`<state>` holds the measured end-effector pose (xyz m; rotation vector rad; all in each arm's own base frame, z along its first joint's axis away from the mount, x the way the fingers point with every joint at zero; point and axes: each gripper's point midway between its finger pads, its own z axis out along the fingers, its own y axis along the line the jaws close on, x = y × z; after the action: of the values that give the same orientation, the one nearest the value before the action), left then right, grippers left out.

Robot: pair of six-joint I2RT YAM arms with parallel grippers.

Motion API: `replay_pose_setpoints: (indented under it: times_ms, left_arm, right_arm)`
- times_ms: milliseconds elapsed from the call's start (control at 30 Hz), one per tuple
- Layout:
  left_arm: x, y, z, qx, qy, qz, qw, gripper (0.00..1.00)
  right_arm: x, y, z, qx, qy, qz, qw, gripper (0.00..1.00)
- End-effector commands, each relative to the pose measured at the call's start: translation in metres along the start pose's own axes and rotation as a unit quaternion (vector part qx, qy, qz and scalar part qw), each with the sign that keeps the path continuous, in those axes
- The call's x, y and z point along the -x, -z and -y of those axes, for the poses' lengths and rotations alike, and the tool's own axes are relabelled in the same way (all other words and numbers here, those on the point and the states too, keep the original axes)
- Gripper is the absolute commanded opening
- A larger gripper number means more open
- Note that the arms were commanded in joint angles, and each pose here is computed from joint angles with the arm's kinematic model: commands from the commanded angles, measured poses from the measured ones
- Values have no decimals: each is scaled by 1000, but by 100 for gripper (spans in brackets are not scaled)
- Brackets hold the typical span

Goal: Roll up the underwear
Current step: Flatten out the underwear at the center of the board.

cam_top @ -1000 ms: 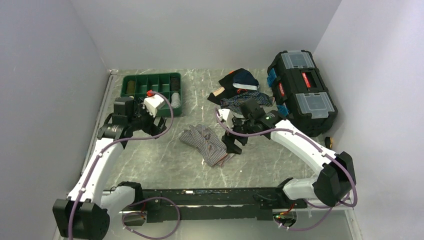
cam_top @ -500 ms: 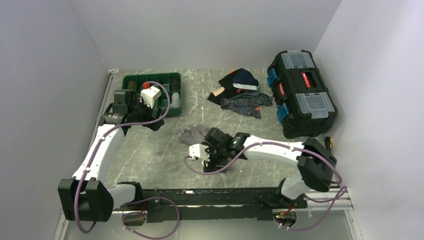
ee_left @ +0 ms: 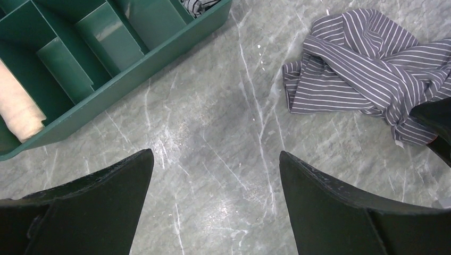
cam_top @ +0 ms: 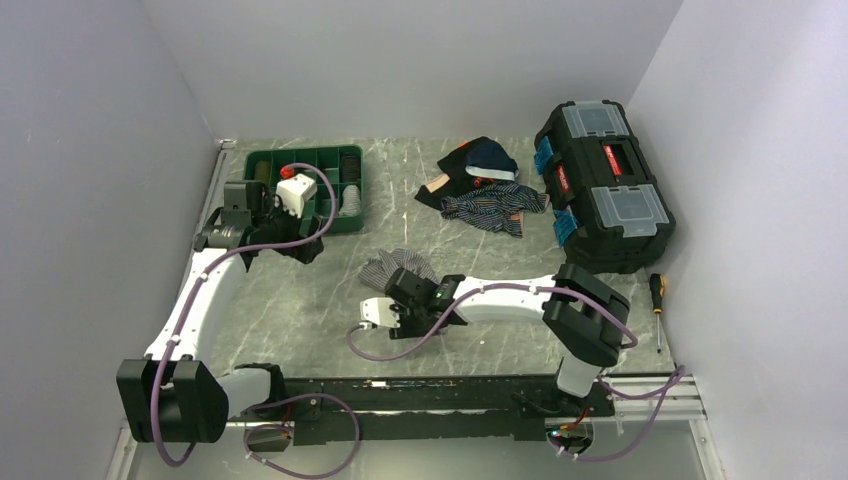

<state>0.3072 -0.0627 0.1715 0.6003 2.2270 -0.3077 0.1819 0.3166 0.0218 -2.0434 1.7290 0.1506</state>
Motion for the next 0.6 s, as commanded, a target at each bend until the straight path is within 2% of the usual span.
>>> replay_pose_setpoints:
  times_ms: [0,133,200,300,400,567]
  left_arm:
    - [19,9,-6,13,-18,25,999,94]
    - [15,8,-6,15,-22,27,999,94]
    - [15,7,-6,15,-26,31,999,94]
    - [14,5,-5,14,-41,43,998,93]
    - [17,2,5,-6,-84,64,994,93]
    - [33,-8,36,-57,-189,98,975,94]
  right_arm:
    - [8,-5,15,-34,-7,3,999,43]
    - [13,3,18,-33,-13,15,999,21]
    - [17,15,21,-23,-28,33,999,15]
    - [25,45,31,5,-65,83,994,8]
    - [24,92,51,32,-116,157,980,1]
    - [8,146,71,60,-170,221,958,0]
